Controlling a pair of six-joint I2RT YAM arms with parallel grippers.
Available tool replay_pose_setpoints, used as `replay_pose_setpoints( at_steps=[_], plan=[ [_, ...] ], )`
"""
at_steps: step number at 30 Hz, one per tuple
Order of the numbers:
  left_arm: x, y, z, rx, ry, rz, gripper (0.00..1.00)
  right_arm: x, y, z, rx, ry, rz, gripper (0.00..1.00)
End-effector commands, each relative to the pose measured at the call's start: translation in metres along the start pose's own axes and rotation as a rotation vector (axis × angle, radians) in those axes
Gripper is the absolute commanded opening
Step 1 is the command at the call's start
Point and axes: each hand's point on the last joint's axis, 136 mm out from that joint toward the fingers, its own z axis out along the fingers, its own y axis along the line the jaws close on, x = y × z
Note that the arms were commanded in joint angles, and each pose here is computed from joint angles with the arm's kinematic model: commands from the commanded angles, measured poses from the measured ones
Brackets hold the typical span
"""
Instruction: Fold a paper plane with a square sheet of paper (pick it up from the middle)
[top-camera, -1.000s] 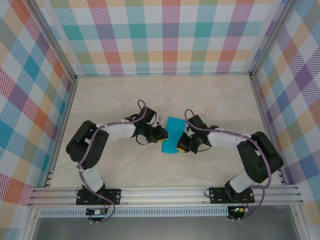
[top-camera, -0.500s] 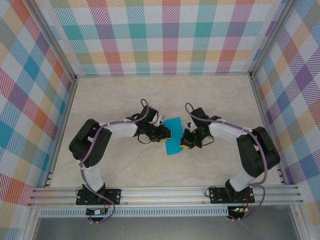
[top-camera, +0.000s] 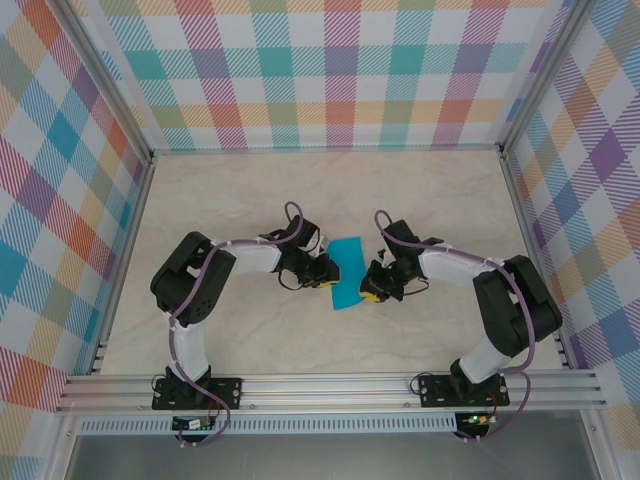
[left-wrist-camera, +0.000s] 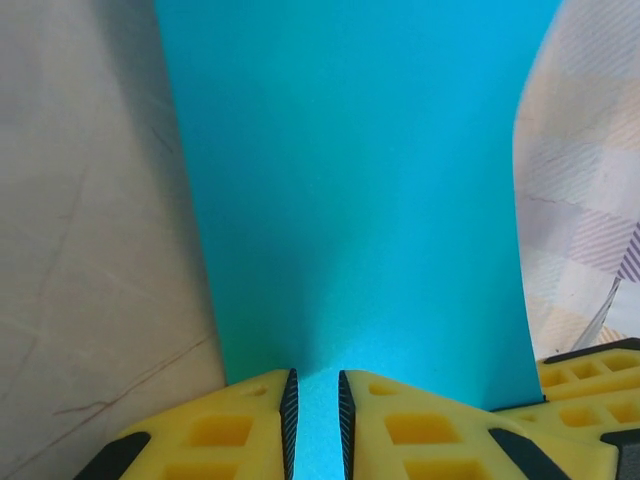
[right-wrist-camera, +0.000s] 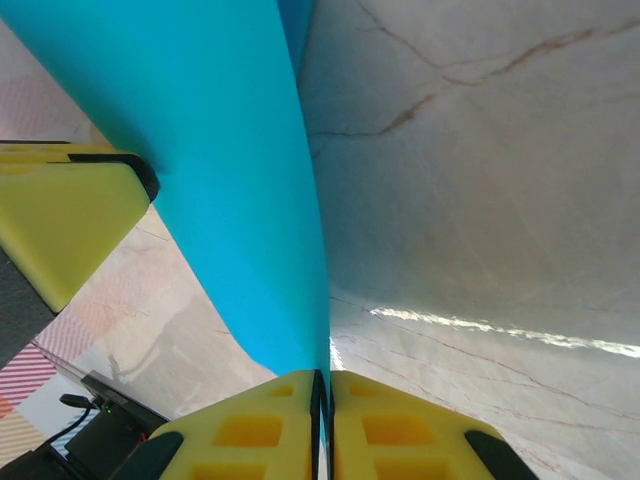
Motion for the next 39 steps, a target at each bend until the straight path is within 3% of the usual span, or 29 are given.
replay_pose_setpoints(
  at_steps=[1, 8, 20, 28, 39],
  plan=[
    [-0.001, 0.001, 0.002, -0.028, 0.009, 0.015, 0.20, 0.003, 0.007, -0.008, -0.037, -0.004, 0.025, 0.12],
    [-0.003, -0.002, 0.001, -0.025, 0.011, 0.028, 0.20, 0.004, 0.010, -0.007, -0.063, -0.003, 0.049, 0.03],
    [-0.004, -0.005, 0.003, -0.018, 0.021, 0.032, 0.20, -0.019, 0.050, 0.005, -0.113, -0.020, 0.000, 0.02],
    [-0.025, -0.025, -0.022, -0.005, -0.100, 0.074, 0.20, -0.027, 0.052, 0.020, -0.085, -0.030, -0.001, 0.02],
    [-0.047, 0.000, -0.020, -0.083, -0.160, 0.024, 0.18, -0.031, 0.050, 0.029, -0.082, -0.045, -0.008, 0.02]
  ],
)
